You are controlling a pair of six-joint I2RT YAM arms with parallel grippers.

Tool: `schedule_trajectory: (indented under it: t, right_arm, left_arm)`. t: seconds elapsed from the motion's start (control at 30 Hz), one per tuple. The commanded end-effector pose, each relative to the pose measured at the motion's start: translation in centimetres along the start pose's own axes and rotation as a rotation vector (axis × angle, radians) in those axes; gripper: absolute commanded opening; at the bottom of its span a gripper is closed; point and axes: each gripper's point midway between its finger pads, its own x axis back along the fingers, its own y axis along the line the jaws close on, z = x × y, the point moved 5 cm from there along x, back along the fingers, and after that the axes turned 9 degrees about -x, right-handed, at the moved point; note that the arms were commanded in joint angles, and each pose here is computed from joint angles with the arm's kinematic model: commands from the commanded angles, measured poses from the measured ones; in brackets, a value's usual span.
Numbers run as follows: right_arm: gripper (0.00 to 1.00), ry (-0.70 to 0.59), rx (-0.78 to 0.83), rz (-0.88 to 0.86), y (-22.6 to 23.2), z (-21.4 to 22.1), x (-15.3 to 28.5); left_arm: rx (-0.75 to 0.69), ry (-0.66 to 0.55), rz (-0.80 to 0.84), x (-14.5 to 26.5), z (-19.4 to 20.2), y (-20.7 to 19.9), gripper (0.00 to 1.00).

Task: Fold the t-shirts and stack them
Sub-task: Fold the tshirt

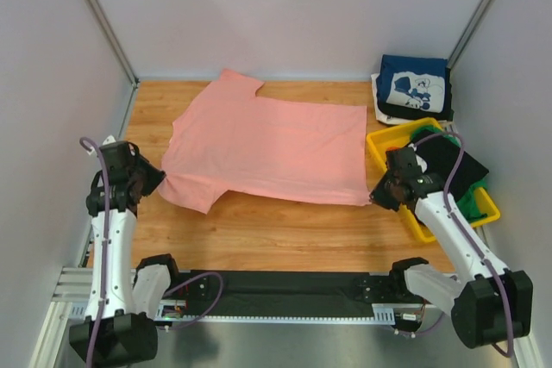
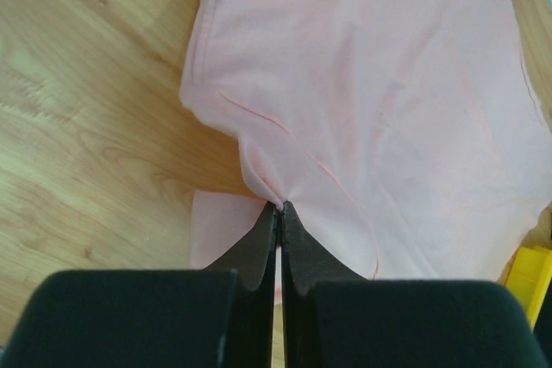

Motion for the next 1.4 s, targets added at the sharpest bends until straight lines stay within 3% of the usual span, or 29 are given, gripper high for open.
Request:
schedule_trajectory:
  t: [0.0,0.27,0.43,0.47,0.5,0.57,0.6,0.63,0.7,0.73,0.8,0.83,0.87,0.93,1.0,1.17,1.27,1.37]
  right_arm:
    - [0.0,-0.069,0.005,-0.003,2.4,-2.7,0.8]
    - [0.0,-0.06,0.044,0.029,7.6,-6.7,-3.4]
    - [0.0,-0.028,0.041,0.082,9.4,-8.8,-7.3]
    - [0.0,-0.041,0.03,0.072,10.2,-10.0,-7.5]
    - [0.0,-0.042,0.022,0.075,10.6,-10.6,-8.2]
    - [0.0,-0.038,-0.001,0.096,11.3,-12.2,-9.8]
    - [0.0,-0.038,-0.01,0.104,11.5,-12.8,-10.4]
    - [0.0,-0.024,-0.02,0.143,11.2,-13.1,-11.8]
    - [0.0,-0.036,-0.028,0.12,12.7,-15.1,-11.7]
    - [0.2,0.004,-0.022,0.125,13.0,-15.2,-12.7]
    - [0.49,0.026,0.012,0.126,14.0,-15.9,-12.1]
    - [0.7,0.026,0.025,0.122,14.2,-15.8,-11.7]
    - [0.73,0.012,0.036,0.117,14.2,-16.0,-11.2]
    - [0.78,-0.022,0.049,0.123,13.4,-15.6,-9.3]
    - [0.78,-0.064,0.048,0.078,13.3,-15.3,-6.8]
    - [0.77,-0.025,0.079,0.032,11.1,-10.1,-5.4]
    - [0.74,0.031,0.082,0.036,9.2,-7.2,-6.4]
    - [0.69,0.075,0.074,0.046,8.0,-5.6,-8.0]
  left_arm:
    - [-0.024,0.006,0.025,-1.3,-2.2,-1.4,0.0]
    - [-0.049,0.093,0.071,-7.4,-8.0,-5.4,0.0]
    - [-0.072,0.215,0.08,-13.2,-9.9,-7.3,0.0]
    - [-0.092,0.186,0.105,-13.5,-12.0,-9.0,0.0]
    - [-0.103,0.29,0.096,-17.0,-10.7,-9.1,0.02]
    - [-0.169,0.334,0.143,-18.2,-12.6,-12.1,0.14]
    - [-0.164,0.467,0.137,-22.4,-10.5,-11.8,0.17]
    - [-0.203,0.452,0.16,-21.4,-12.8,-13.6,0.35]
    - [-0.209,0.537,0.141,-24.4,-11.4,-13.5,0.5]
    - [-0.208,0.535,0.135,-23.8,-11.9,-13.8,0.58]
    - [-0.211,0.512,0.119,-22.6,-12.3,-13.6,0.6]
    - [-0.205,0.541,0.083,-23.3,-10.7,-12.3,0.61]
    - [-0.211,0.464,0.094,-20.5,-12.1,-12.7,0.61]
    - [-0.193,0.458,0.055,-20.3,-9.9,-10.3,0.6]
    - [-0.167,0.371,0.063,-17.1,-10.7,-9.5,0.59]
    - [-0.142,0.33,0.029,-14.9,-7.7,-5.9,0.64]
    - [-0.084,0.322,-0.017,-15.1,-6.0,-4.2,0.85]
    - [-0.053,0.36,0.007,-16.3,-4.3,-3.8,0.94]
